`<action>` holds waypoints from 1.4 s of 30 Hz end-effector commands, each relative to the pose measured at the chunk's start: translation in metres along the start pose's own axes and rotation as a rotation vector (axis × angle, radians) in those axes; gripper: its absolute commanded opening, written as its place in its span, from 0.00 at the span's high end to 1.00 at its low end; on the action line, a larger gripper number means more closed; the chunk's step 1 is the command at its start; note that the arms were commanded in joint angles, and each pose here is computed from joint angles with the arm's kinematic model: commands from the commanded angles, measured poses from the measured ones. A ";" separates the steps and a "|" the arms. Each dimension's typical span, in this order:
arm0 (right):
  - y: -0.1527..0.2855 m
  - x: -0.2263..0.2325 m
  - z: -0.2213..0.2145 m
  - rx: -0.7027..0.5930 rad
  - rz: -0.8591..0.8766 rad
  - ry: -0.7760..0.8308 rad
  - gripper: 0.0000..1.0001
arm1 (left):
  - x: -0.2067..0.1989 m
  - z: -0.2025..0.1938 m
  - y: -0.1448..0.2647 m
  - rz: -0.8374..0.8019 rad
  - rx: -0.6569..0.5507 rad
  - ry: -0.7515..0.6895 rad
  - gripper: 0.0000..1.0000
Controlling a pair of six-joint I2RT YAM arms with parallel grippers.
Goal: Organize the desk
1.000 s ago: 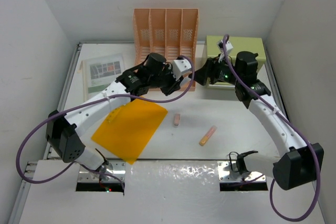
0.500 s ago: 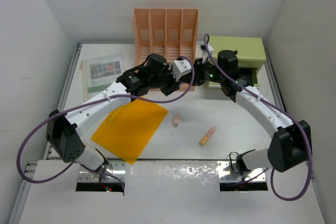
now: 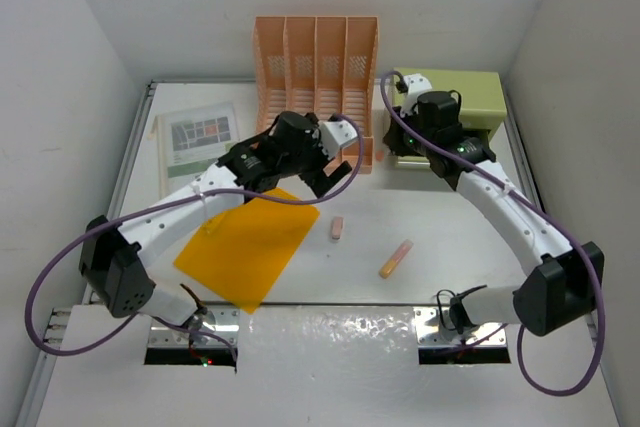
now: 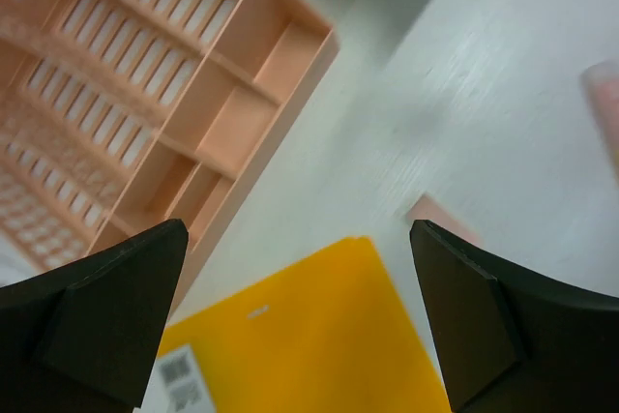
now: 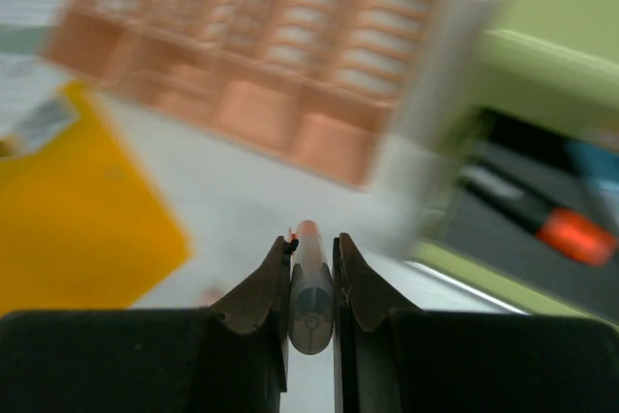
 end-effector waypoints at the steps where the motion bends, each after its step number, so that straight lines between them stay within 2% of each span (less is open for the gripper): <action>1: 0.036 -0.052 0.014 0.058 -0.490 0.180 1.00 | 0.020 0.003 0.025 0.203 -0.090 -0.052 0.00; 3: 0.041 -0.069 0.013 0.138 -0.651 0.264 1.00 | 0.027 -0.007 0.025 0.269 -0.101 -0.067 0.00; 6: 0.026 -0.086 0.011 0.261 -0.775 0.395 1.00 | 0.037 -0.014 0.030 0.336 -0.116 -0.060 0.00; 7: 0.015 -0.090 0.008 0.302 -0.790 0.423 1.00 | 0.039 -0.015 0.032 0.340 -0.123 -0.057 0.00; 12: -0.003 -0.103 0.021 0.327 -0.870 0.567 1.00 | 0.044 -0.019 0.034 0.351 -0.124 -0.049 0.00; 17: -0.020 -0.114 -0.005 0.484 -0.956 0.713 1.00 | 0.046 -0.018 0.036 0.353 -0.131 -0.050 0.00; 19: -0.027 -0.121 -0.010 0.486 -0.947 0.747 0.99 | 0.047 -0.018 0.036 0.354 -0.130 -0.050 0.00; 20: -0.032 -0.122 -0.011 0.479 -0.915 0.755 0.95 | 0.047 -0.017 0.036 0.355 -0.135 -0.049 0.00; 21: -0.037 -0.125 -0.017 0.506 -0.901 0.762 0.80 | 0.047 -0.016 0.036 0.353 -0.135 -0.049 0.00; 23: -0.042 -0.125 -0.019 0.538 -0.881 0.777 0.64 | 0.047 -0.016 0.036 0.350 -0.134 -0.048 0.00; 24: -0.045 -0.125 -0.022 0.551 -0.873 0.773 0.49 | 0.047 -0.016 0.037 0.350 -0.136 -0.048 0.01; 25: -0.045 -0.126 -0.023 0.559 -0.868 0.769 0.44 | 0.047 -0.016 0.037 0.350 -0.136 -0.048 0.00; 29: -0.039 -0.118 -0.017 0.528 -0.823 0.694 0.30 | 0.047 -0.018 0.036 0.348 -0.129 -0.051 0.00; 31: -0.030 -0.109 -0.006 0.468 -0.783 0.645 0.25 | 0.046 -0.019 0.035 0.345 -0.126 -0.053 0.00; 33: -0.022 -0.095 0.003 0.401 -0.740 0.591 0.23 | 0.047 -0.018 0.034 0.343 -0.127 -0.051 0.00; 37: 0.012 -0.071 0.024 0.169 -0.614 0.446 0.17 | 0.046 -0.018 0.034 0.337 -0.127 -0.055 0.00; 42: 0.028 -0.044 0.018 0.041 -0.406 0.288 0.17 | 0.046 -0.017 0.035 0.337 -0.129 -0.056 0.00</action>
Point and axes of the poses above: each gripper's point midway between its finger pads, its own y axis back along the fingers, its own x axis along the line the jaws close on, z = x × y, the point moved 8 cm from there along y, back along the fingers, and after that the axes turned 11 degrees about y, right-handed, at the moved point
